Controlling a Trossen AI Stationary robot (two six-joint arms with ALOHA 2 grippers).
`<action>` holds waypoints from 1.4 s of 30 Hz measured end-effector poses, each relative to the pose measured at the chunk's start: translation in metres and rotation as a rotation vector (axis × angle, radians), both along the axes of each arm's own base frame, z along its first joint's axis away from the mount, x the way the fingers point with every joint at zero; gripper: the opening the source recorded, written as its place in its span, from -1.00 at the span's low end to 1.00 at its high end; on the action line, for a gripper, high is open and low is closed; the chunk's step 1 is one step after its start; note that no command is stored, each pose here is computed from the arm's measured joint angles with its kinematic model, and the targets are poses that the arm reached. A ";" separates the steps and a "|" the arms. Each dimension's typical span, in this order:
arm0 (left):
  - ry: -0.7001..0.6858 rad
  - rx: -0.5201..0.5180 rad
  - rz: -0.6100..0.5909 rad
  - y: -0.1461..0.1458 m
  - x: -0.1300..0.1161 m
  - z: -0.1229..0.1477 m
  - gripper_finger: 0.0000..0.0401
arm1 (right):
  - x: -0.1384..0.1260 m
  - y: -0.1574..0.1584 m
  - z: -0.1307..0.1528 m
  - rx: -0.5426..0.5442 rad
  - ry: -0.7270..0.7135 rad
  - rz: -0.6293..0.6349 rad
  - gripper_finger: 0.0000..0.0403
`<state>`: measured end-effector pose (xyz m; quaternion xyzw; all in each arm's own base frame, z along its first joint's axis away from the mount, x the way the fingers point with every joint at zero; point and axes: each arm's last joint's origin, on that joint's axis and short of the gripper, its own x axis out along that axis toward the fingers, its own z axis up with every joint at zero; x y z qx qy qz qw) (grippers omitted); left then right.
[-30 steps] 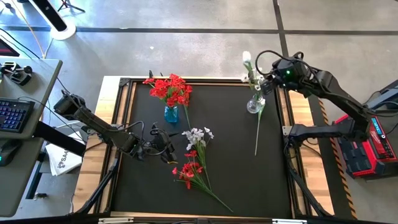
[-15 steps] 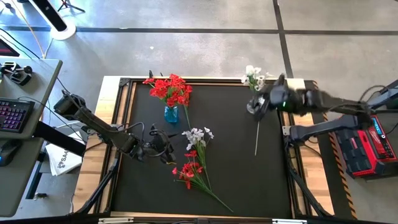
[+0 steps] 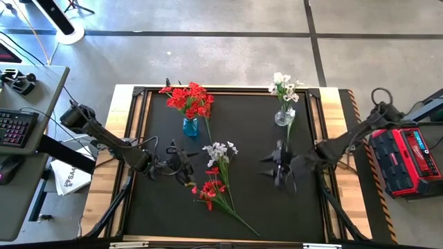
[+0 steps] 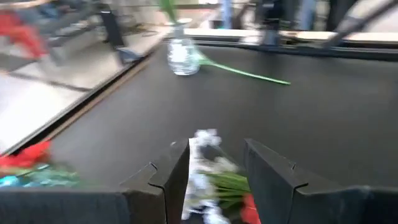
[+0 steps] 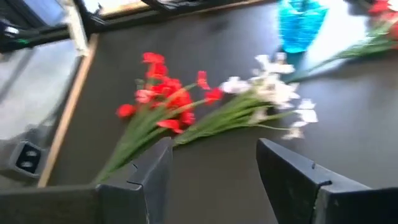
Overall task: Sort flowers into vase by color
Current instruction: Put the white flowers into the transparent vase
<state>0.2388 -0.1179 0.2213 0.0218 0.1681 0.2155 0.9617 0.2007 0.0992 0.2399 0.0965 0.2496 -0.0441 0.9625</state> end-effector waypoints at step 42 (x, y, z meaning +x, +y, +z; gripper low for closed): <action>0.122 -0.202 0.101 -0.017 -0.036 -0.017 -0.31 | 0.202 0.002 -0.101 0.096 0.569 -0.305 0.11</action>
